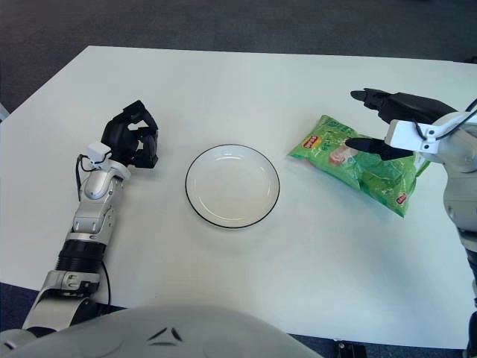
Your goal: Put the snack into the plate.
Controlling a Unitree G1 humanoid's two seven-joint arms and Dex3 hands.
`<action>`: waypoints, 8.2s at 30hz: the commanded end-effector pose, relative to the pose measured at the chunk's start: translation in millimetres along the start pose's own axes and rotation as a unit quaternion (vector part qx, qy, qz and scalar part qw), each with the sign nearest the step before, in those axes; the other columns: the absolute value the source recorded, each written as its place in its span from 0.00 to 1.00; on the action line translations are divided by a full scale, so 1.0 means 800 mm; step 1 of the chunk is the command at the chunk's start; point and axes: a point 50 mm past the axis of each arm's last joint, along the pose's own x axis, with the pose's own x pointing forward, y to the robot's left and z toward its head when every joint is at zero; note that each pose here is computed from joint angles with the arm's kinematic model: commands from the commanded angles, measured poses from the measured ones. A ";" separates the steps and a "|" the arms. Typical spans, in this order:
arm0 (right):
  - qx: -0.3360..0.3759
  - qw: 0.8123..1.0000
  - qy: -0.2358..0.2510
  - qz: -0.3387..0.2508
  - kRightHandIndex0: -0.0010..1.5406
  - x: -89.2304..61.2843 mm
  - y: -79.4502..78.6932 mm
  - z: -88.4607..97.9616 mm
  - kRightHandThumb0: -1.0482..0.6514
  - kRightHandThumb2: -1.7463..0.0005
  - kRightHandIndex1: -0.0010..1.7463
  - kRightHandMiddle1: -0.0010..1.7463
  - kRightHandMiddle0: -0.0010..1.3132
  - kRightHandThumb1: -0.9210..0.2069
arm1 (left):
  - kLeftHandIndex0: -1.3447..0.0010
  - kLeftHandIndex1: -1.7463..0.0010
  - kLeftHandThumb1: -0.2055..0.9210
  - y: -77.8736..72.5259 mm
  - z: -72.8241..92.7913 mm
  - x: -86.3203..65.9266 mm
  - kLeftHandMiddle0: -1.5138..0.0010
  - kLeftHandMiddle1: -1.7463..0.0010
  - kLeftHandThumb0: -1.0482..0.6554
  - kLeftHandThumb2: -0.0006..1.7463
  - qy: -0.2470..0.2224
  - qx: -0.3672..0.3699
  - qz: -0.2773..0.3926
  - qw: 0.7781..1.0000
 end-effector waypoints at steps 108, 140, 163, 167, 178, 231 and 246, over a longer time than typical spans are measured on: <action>0.126 0.922 0.018 -0.365 0.49 0.074 0.026 -0.001 0.94 0.12 1.00 1.00 0.78 0.70 | 0.46 0.00 0.35 0.000 -0.021 -0.021 0.12 0.00 0.30 0.85 -0.009 0.041 0.040 0.998; 0.206 0.937 -0.044 -0.279 0.52 0.050 -0.014 0.010 0.95 0.08 1.00 1.00 0.80 0.74 | 0.44 0.00 0.32 -0.003 -0.023 -0.020 0.11 0.00 0.30 0.87 -0.016 0.077 0.026 0.997; -0.020 0.971 -0.052 -0.233 0.01 0.068 0.014 -0.018 0.12 0.66 0.54 0.70 0.01 0.13 | 0.44 0.00 0.32 0.006 -0.028 -0.019 0.10 0.00 0.30 0.87 -0.019 0.082 0.012 0.996; -0.042 0.974 -0.036 -0.221 0.00 0.068 0.016 -0.020 0.05 0.72 0.32 0.56 0.00 0.03 | 0.45 0.00 0.32 0.007 -0.028 -0.019 0.11 0.00 0.30 0.87 -0.018 0.078 0.014 0.997; -0.062 0.978 -0.002 -0.198 0.00 0.067 0.013 -0.021 0.00 0.66 0.02 0.33 0.00 0.00 | 0.45 0.00 0.34 0.008 -0.030 -0.019 0.11 0.00 0.30 0.86 -0.014 0.072 0.019 0.997; 0.034 0.995 0.092 -0.014 0.00 0.135 0.016 -0.063 0.00 0.58 0.00 0.00 0.00 0.00 | 0.44 0.00 0.32 0.012 -0.031 -0.023 0.11 0.00 0.29 0.87 -0.015 0.069 0.025 0.997; 0.093 0.990 0.095 0.049 0.00 0.162 0.082 -0.062 0.00 0.57 0.00 0.00 0.00 0.00 | 0.44 0.00 0.32 0.011 -0.030 -0.023 0.10 0.00 0.30 0.87 -0.019 0.062 0.023 0.998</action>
